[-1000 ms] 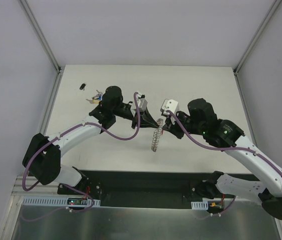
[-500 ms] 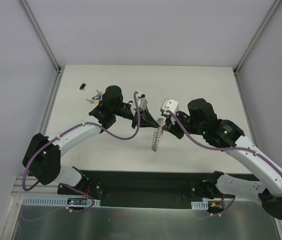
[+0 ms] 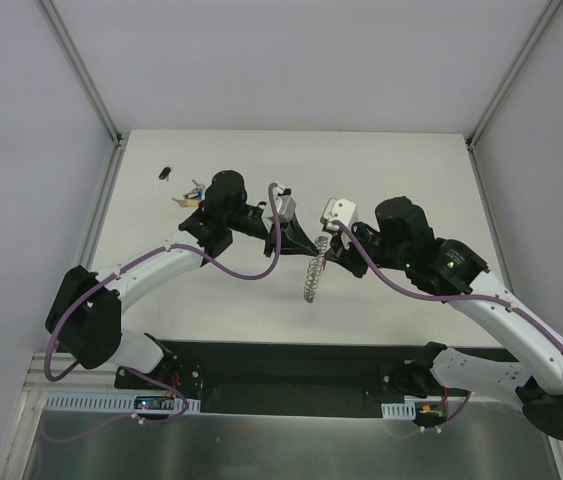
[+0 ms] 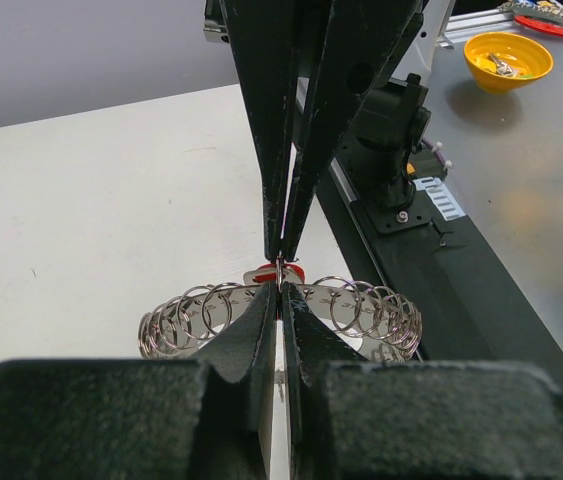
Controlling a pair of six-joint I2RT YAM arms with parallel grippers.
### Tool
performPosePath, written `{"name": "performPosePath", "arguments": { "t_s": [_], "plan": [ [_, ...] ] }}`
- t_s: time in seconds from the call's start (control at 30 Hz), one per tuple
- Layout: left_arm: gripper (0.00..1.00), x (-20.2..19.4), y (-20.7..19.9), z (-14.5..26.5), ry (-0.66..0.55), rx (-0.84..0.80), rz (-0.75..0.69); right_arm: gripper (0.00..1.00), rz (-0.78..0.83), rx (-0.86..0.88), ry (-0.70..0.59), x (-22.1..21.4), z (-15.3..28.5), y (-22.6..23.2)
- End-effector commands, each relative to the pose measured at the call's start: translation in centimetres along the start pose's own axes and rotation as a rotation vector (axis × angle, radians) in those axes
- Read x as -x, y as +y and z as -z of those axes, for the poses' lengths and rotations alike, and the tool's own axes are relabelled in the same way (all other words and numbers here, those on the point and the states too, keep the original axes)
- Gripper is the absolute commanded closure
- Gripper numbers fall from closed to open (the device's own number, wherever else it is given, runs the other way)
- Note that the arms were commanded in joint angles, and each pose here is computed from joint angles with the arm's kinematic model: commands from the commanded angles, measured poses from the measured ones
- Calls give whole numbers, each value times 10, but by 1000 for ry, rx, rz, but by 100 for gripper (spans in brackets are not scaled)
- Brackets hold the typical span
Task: Put the keys on the keyring
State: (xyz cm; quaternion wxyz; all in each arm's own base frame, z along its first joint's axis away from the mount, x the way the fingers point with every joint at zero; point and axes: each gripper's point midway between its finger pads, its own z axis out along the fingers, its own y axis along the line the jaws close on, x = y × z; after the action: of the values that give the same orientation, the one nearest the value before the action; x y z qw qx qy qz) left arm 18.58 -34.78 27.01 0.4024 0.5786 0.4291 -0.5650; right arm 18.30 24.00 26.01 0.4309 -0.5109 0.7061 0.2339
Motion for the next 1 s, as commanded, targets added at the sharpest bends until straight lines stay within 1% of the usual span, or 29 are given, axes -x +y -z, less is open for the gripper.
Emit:
{"name": "performPosePath", "arguments": {
  "t_s": [0.0, 0.57, 0.97],
  "plan": [
    [100, 20, -10, -5, -26, -73, -65, 99, 36, -9, -95, 26, 11, -2],
    [100, 13, -12, -9, -4, -85, -24, 99, 38, -6, -124, 34, 13, -2],
    [100, 16, -11, -14, 7, -70, -42, 99, 27, 8, -125, 36, 11, 0]
  ]
}}
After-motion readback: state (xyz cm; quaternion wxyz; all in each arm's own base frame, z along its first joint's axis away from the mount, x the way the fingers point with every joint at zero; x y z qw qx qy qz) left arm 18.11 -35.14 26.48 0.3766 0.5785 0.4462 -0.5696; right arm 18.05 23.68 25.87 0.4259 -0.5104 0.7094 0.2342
